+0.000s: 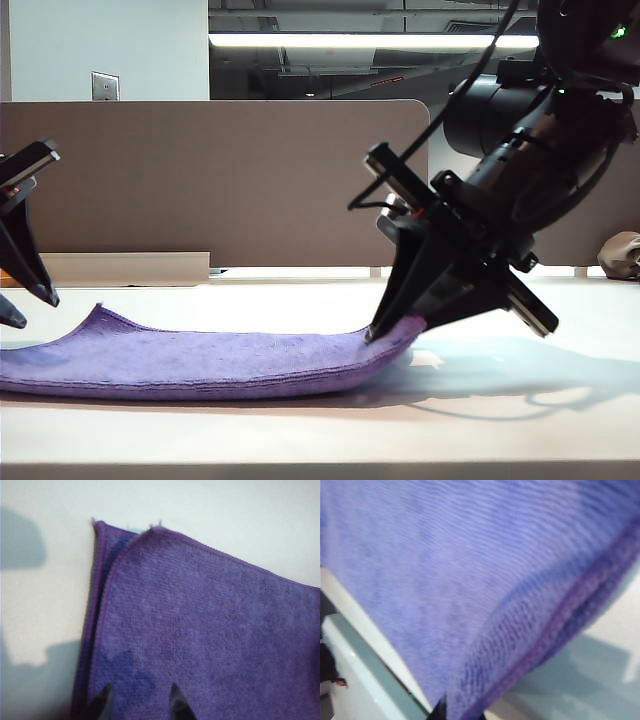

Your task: Fold the bottom of the cloth upward, then fold it vertically to form a square shape.

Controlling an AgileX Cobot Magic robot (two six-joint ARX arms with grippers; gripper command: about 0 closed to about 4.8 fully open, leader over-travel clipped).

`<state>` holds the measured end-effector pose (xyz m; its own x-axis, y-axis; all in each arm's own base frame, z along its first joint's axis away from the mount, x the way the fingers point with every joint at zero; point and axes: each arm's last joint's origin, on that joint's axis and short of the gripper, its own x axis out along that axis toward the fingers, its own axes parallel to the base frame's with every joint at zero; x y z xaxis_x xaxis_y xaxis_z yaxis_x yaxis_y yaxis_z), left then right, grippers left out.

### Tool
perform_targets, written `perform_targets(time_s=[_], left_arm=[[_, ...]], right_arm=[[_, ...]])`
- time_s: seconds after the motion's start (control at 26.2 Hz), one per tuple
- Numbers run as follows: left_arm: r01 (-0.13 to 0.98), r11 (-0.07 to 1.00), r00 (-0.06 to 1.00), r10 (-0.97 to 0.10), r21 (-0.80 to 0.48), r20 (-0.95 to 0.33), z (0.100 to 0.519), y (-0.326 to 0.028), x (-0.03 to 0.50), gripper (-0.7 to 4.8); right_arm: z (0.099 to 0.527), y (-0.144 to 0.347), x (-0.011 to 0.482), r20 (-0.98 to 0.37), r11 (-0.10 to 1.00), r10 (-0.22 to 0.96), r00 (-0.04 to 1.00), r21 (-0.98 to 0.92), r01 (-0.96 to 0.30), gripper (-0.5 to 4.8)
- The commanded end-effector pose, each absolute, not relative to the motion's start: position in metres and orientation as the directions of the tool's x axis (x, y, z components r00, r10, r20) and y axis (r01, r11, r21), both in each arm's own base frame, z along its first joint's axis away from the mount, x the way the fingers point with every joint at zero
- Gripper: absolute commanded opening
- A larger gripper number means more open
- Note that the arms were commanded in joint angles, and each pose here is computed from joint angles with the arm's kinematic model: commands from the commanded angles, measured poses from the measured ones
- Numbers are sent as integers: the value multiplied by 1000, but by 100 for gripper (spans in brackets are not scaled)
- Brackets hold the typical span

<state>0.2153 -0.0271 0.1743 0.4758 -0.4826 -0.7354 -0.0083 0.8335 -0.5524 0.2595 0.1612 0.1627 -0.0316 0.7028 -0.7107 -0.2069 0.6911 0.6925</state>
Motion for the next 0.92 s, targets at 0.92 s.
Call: perform_targets(time_s=[0.92], left_arm=[[-79,852,366,-459,-518,-810,155,-27,216,122]], right_arm=[[226,229,265,-542,495,841,-15,780,-383,-1]])
